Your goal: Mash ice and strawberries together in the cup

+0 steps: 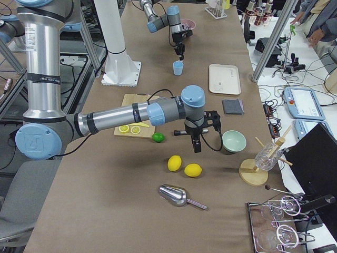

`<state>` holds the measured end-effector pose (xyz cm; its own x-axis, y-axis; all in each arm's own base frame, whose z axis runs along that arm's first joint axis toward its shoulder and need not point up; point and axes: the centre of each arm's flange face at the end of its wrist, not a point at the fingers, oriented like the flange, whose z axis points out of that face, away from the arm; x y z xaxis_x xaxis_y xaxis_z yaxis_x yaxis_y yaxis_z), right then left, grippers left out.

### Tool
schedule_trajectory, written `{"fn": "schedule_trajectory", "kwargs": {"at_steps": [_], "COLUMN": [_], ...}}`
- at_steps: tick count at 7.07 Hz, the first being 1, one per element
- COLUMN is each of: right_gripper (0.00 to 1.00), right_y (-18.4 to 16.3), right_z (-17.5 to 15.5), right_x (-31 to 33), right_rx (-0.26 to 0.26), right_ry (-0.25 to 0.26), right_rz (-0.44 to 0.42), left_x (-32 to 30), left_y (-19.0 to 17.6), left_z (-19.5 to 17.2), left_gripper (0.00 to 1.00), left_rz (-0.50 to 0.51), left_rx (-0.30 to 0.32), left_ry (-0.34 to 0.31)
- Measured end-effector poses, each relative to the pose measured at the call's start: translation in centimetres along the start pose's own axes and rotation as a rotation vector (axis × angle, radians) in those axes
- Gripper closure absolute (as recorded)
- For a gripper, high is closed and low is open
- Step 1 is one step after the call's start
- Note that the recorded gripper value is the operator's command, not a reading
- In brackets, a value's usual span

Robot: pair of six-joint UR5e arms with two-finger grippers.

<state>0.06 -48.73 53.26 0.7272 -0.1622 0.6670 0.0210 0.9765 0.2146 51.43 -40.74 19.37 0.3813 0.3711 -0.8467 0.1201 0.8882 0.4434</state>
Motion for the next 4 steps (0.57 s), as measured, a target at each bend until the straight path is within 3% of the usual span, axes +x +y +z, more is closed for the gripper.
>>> {"fn": "schedule_trajectory", "kwargs": {"at_steps": [4], "right_gripper": [0.0], "right_y": [-0.5], "right_z": [-0.2], "right_x": [-0.3], "right_rx": [0.007], "right_ry": [-0.001], "right_rz": [-0.007], "left_x": [-0.5], "left_y": [0.1], "left_z": [-0.9], "left_gripper": [0.03], "left_rz": [0.0], "left_rx": [0.015], "left_ry": [0.017]}}
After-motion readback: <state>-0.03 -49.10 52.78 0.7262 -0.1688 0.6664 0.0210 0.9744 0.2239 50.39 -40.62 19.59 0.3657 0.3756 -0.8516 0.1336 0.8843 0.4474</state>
